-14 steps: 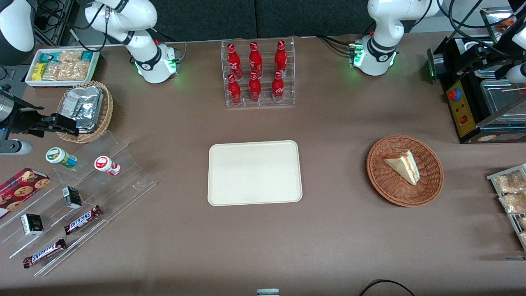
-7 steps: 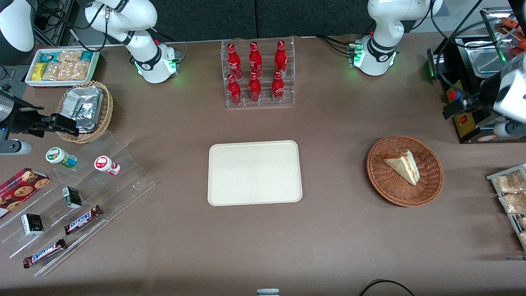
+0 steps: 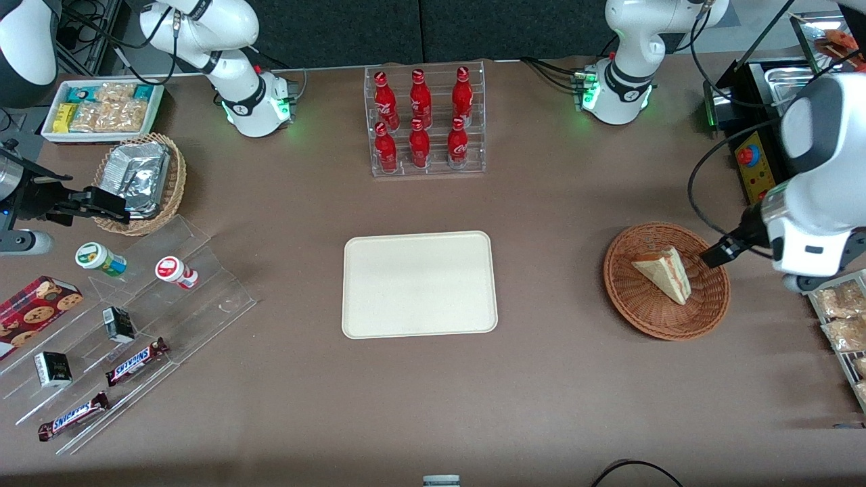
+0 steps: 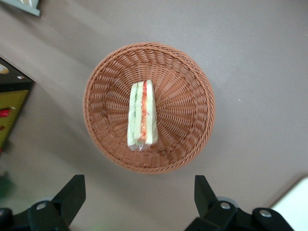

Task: Place sandwich from basket to tray
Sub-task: 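Move the left gripper down over the sandwich in the wicker basket, then close the left gripper on the wrapped sandwich's edge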

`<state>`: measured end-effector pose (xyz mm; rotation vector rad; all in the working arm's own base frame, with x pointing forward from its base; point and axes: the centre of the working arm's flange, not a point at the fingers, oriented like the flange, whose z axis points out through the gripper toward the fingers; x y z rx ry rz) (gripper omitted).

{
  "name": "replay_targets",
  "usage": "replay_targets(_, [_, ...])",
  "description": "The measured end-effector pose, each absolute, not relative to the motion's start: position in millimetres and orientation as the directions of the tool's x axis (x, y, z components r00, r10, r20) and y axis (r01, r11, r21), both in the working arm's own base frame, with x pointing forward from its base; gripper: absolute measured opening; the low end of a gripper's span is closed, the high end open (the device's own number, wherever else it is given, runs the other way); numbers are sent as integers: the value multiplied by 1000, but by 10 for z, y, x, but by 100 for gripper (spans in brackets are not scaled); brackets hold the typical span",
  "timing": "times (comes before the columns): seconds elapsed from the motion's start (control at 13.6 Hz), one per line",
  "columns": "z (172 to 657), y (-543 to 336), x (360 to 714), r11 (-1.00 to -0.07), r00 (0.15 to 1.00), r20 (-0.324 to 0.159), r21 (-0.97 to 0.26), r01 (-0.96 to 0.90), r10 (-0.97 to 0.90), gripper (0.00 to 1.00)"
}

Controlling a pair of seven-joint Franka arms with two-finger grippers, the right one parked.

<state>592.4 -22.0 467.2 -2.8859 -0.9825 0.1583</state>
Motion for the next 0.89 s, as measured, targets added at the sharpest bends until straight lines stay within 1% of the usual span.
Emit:
replay_targets(0.22, [4067, -104, 5802, -739, 740, -21, -79, 669, 672, 100])
replay_targets(0.37, [3702, 71, 5587, -714, 714, 16, -39, 700, 700, 100])
replay_targets(0.44, [3559, 134, 5472, -694, 695, 26, -26, 719, 719, 100])
replay_targets(0.59, [3419, 166, 5347, -657, 658, 30, -20, 753, 753, 100])
replay_targets(0.89, [3219, 124, 5234, -632, 630, 53, 14, 775, 774, 100])
